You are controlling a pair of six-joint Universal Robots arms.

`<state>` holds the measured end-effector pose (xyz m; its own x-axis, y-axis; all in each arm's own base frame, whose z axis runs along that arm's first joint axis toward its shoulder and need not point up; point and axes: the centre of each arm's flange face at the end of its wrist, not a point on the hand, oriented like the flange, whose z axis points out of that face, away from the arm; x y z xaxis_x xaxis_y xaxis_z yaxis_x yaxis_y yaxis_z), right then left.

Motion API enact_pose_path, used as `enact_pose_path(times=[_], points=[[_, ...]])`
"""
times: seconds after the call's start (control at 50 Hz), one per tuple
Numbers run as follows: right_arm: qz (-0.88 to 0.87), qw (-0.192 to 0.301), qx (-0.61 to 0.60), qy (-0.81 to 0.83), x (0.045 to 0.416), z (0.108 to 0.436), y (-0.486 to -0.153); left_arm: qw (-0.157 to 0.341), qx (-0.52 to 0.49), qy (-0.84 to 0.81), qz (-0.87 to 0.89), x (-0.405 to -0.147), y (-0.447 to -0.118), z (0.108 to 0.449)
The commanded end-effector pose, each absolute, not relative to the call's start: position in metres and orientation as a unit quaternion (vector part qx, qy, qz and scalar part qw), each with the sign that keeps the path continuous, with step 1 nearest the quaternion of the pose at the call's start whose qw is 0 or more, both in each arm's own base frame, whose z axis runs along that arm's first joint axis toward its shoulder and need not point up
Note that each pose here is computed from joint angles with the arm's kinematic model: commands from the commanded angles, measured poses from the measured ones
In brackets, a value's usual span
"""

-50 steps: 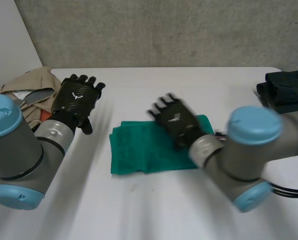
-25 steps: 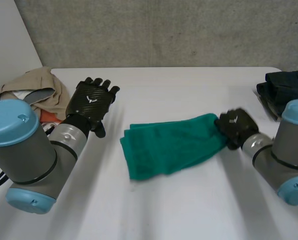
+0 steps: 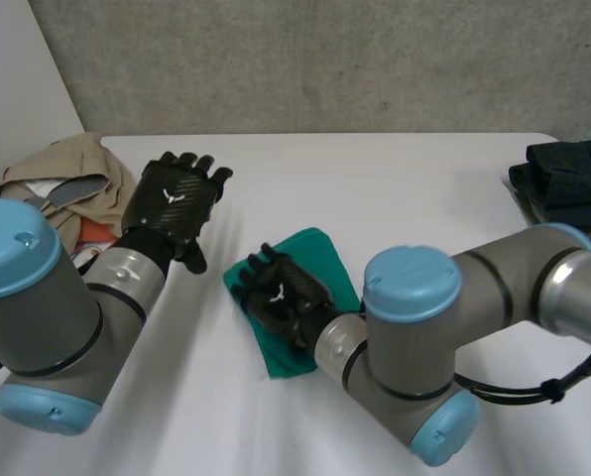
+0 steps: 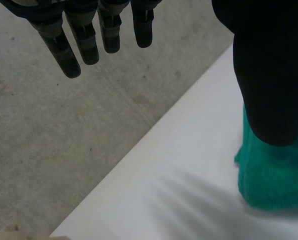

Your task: Fold the laundry.

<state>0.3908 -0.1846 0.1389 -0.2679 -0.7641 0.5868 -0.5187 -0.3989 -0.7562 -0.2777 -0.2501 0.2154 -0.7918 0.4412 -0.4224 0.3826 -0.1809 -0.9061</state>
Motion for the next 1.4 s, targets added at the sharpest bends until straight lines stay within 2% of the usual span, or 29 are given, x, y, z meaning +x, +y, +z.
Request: enact_pose_path(times=[0.02, 0.1, 0.18, 0.3, 0.42, 0.54, 0.62, 0.78, 0.9, 0.98, 1.02, 1.1, 1.2, 1.26, 1.4], points=[[-0.619, 0.174, -0.449, 0.62, 0.365, 0.2, -0.204, 0.081, -0.269, -0.631, 0.723, -0.29, -0.256, 0.242], [-0.613, 0.208, -0.364, 0.67, 0.348, 0.217, -0.224, 0.123, -0.249, -0.631, 0.724, -0.306, -0.251, 0.252], [-0.584, 0.203, -0.323, 0.717, 0.33, 0.217, -0.247, 0.146, -0.254, -0.659, 0.693, -0.329, -0.24, 0.238], [-0.536, 0.193, -0.325, 0.755, 0.332, 0.185, -0.267, 0.139, -0.257, -0.728, 0.62, -0.355, -0.22, 0.196], [-0.499, 0.187, -0.337, 0.776, 0.337, 0.155, -0.275, 0.089, -0.246, -0.785, 0.562, -0.35, -0.219, 0.149], [-0.482, 0.158, -0.373, 0.777, 0.337, 0.13, -0.28, 0.051, -0.245, -0.804, 0.539, -0.339, -0.217, 0.134], [-0.489, 0.14, -0.391, 0.767, 0.336, 0.13, -0.282, 0.043, -0.249, -0.811, 0.529, -0.333, -0.212, 0.13], [-0.518, 0.132, -0.403, 0.743, 0.336, 0.156, -0.278, 0.021, -0.269, -0.795, 0.542, -0.324, -0.214, 0.147], [-0.548, 0.132, -0.408, 0.718, 0.337, 0.169, -0.265, 0.024, -0.285, -0.765, 0.577, -0.329, -0.219, 0.175], [-0.572, 0.121, -0.42, 0.694, 0.331, 0.176, -0.25, 0.07, -0.296, -0.734, 0.607, -0.341, -0.224, 0.204], [-0.575, 0.113, -0.429, 0.688, 0.327, 0.174, -0.243, 0.109, -0.311, -0.712, 0.62, -0.348, -0.229, 0.22], [-0.564, 0.106, -0.452, 0.683, 0.319, 0.153, -0.222, 0.169, -0.337, -0.676, 0.633, -0.352, -0.24, 0.244], [-0.584, 0.115, -0.465, 0.656, 0.326, 0.134, -0.203, 0.235, -0.381, -0.639, 0.625, -0.361, -0.237, 0.258], [-0.591, 0.114, -0.464, 0.65, 0.329, 0.128, -0.204, 0.258, -0.397, -0.628, 0.618, -0.363, -0.235, 0.265], [-0.589, 0.118, -0.468, 0.648, 0.337, 0.107, -0.212, 0.26, -0.4, -0.63, 0.612, -0.363, -0.236, 0.265]])
